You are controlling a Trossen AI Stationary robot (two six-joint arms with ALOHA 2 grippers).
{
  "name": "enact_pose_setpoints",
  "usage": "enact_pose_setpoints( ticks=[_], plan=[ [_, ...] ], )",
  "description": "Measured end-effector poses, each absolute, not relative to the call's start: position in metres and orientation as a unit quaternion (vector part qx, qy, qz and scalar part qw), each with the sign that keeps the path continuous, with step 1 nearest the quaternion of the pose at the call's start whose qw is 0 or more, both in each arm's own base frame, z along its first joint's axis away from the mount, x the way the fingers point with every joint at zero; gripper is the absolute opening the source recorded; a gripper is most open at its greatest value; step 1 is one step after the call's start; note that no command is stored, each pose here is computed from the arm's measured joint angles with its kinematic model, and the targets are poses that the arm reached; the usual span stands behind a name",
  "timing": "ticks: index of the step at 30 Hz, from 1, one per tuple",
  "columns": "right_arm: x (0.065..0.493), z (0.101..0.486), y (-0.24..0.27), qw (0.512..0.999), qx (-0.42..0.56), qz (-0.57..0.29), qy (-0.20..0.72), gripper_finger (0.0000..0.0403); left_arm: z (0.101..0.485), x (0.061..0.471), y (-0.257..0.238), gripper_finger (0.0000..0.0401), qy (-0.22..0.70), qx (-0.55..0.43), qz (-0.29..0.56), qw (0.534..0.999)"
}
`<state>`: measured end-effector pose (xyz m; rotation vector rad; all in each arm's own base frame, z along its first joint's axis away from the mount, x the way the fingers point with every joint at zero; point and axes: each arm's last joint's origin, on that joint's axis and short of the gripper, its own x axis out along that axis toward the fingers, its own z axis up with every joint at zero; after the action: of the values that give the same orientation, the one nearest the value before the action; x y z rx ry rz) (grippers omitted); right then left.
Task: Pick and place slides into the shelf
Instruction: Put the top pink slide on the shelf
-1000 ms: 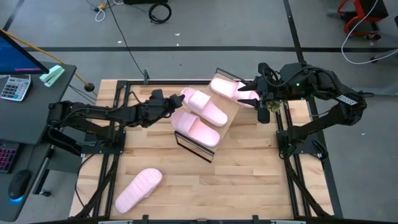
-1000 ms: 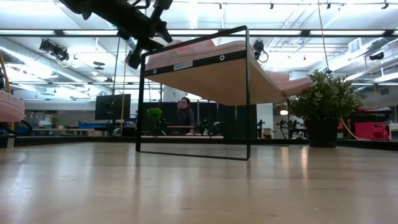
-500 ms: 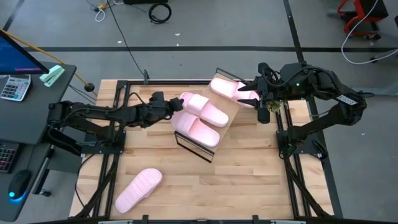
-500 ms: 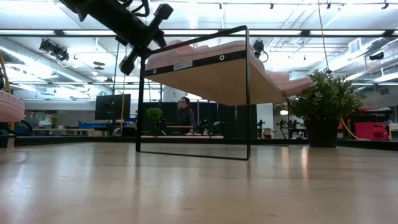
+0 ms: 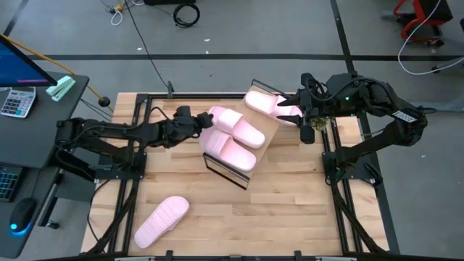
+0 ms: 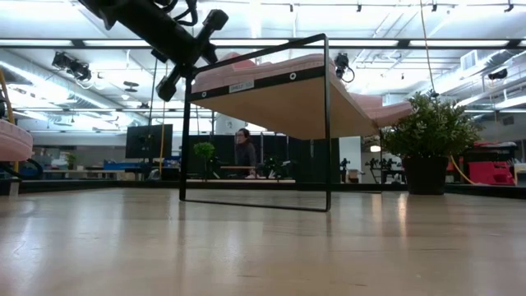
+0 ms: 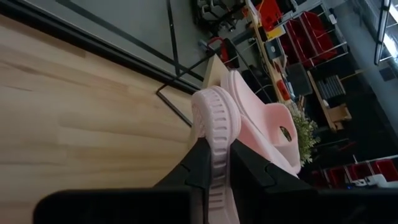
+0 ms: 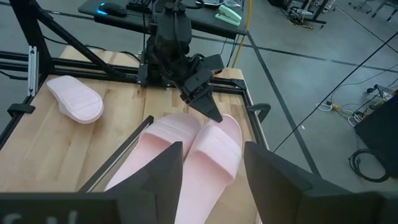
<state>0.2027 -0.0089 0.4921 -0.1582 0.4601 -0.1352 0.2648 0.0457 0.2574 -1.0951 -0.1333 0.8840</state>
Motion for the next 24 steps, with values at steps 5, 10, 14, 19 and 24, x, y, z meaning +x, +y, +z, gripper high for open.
enact_pose_setpoints(
  ticks=[5,10,14,19,24],
  plan=[
    [0.203,0.492,-0.009,0.968,-0.078,-0.067,0.228,0.0177,0.257,0.265,0.049,0.0040,-0.055,-0.499,0.405,0.764],
    [0.203,0.492,-0.009,0.968,-0.078,-0.067,0.228,0.0177,0.257,0.265,0.048,0.0049,-0.047,-0.502,0.399,0.766],
    [0.203,0.492,-0.009,0.968,-0.078,-0.067,0.228,0.0177,0.257,0.265,0.046,0.0076,-0.044,-0.501,0.396,0.768],
    [0.203,0.492,-0.009,0.968,-0.078,-0.067,0.228,0.0177,0.256,0.266,0.041,0.0107,-0.033,-0.503,0.385,0.773],
    [0.203,0.492,-0.009,0.968,-0.078,-0.067,0.228,0.0177,0.253,0.265,0.038,0.0125,-0.014,-0.499,0.391,0.774]
  ],
)
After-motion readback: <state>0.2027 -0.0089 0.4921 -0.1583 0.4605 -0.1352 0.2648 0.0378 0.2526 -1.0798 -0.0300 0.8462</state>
